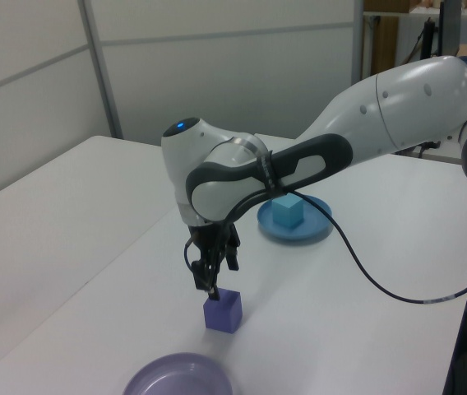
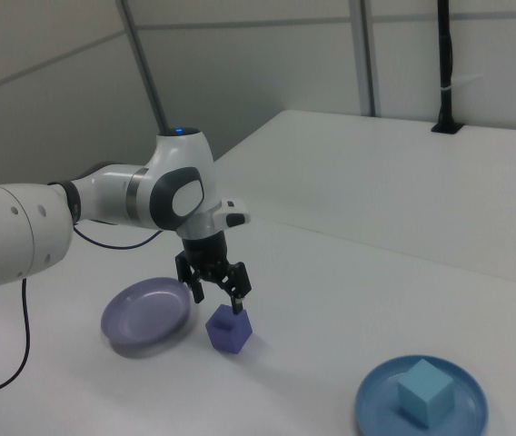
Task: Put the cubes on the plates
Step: 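Move the open gripper over the purple-blue cube and lower it, then close the gripper on the purple-blue cube and lift it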
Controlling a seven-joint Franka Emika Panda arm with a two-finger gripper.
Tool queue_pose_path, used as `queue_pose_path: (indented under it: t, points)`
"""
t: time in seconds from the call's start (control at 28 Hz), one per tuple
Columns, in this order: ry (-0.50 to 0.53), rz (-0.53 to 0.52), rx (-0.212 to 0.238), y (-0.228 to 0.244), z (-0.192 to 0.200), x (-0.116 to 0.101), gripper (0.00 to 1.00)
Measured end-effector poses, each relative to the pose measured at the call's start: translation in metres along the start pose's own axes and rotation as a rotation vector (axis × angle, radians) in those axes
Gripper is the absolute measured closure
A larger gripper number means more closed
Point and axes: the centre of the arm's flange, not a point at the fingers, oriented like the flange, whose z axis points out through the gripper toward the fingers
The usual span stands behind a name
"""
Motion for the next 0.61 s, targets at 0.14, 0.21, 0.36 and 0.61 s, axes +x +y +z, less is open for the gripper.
queue_pose_path:
  t: [0.14,0.21,0.36,0.61]
  points:
    - [-0.002,-0.019,-0.018,-0.007,0.018,0.000,0.00]
    - [-0.002,-0.023,-0.022,-0.007,0.026,0.000,0.00]
    - [-0.010,-0.023,-0.031,-0.003,0.045,0.003,0.00]
    - [-0.004,-0.007,-0.050,0.001,0.074,0.012,0.00]
